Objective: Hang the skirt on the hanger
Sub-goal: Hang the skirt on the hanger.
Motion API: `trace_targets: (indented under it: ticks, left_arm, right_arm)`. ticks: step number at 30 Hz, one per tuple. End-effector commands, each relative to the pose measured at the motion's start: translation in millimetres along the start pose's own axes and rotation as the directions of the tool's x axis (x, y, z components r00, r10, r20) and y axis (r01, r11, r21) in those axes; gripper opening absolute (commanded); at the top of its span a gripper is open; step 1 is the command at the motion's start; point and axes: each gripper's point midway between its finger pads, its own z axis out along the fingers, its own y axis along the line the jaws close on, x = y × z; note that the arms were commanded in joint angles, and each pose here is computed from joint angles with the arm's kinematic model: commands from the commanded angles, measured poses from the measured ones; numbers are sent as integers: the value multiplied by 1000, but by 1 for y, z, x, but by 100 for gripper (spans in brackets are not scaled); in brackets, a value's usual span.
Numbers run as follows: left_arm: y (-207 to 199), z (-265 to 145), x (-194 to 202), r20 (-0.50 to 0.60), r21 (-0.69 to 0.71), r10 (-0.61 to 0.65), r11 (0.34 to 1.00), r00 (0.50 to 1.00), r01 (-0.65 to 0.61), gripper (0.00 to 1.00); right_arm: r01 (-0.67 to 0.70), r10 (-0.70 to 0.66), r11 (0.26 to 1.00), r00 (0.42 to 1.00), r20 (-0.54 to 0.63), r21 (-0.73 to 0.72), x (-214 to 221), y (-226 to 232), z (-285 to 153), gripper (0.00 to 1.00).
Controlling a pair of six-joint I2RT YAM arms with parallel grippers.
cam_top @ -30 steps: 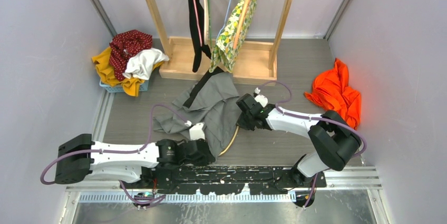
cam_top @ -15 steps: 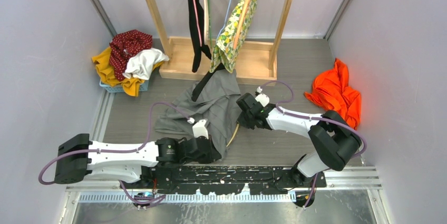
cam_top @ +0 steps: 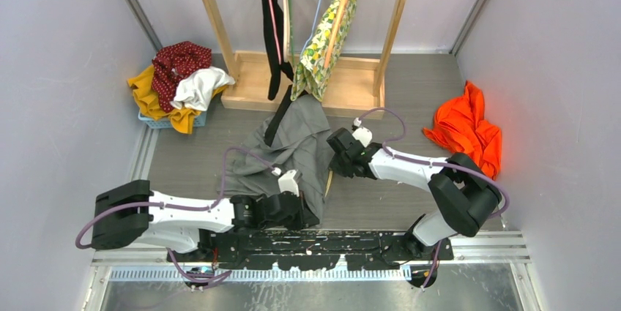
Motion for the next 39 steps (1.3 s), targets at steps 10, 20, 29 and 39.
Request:
trace_targets:
  ticks: [10,20,29,39]
  left_arm:
    - [-75,-48,-17,-2,286,-52,957,999,51,0]
    - [-50,-35,29,-142,282,-113,948,983,150,0]
    - [-70,-27,33,-153,400,-147,895,977,197,2]
    - [-45,-21,47,-175,223,-66,969,982,105,29]
  right_arm:
    - [-142,167,961,982,88,-237,-38,47,-29,1]
    - [-171,206,939,974,92,-298,-65,69,-39,1]
    - [-146,174,920,984,46,-364,-50,85,-40,1]
    - [55,-31,937,997,74,-346,-5,52,-36,1]
